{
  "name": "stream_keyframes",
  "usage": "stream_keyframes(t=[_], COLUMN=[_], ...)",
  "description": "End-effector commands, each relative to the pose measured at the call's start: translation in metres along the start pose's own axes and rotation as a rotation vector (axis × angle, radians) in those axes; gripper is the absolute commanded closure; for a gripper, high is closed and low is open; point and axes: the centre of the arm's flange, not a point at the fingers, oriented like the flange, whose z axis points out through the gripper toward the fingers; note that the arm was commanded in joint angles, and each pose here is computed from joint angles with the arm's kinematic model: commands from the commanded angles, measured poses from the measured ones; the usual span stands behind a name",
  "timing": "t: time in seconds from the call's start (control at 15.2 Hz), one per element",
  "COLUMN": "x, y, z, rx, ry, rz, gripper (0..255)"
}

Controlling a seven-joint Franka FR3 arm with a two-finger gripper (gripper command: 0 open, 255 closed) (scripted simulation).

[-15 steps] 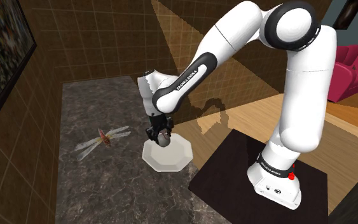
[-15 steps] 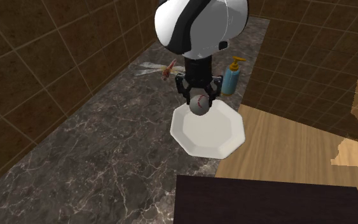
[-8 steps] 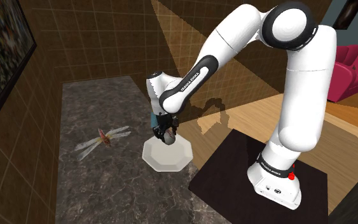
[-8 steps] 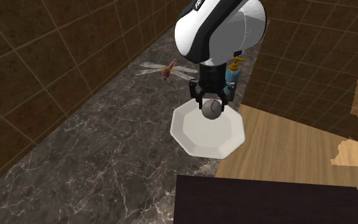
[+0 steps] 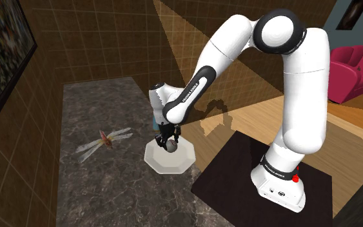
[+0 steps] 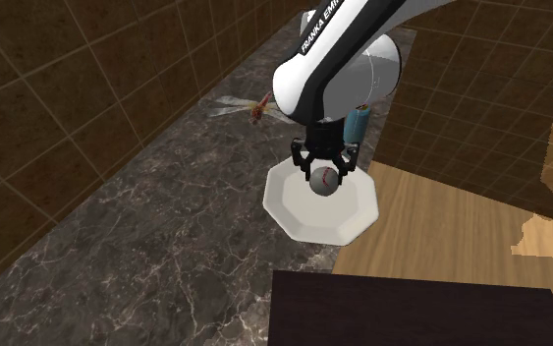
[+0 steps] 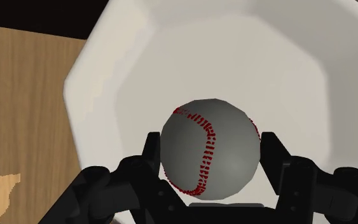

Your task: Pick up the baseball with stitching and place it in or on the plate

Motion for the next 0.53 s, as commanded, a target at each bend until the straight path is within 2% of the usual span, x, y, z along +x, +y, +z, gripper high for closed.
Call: stream_keyframes(t=[0.0,0.46], x=[0.0028,0.0033], y=[-0.0012,-0.0017], z=[0.01,0.0135], rx=[0.0,0.0], ry=[0.0,0.0], rz=[0.0,0.0], gripper=[255,255])
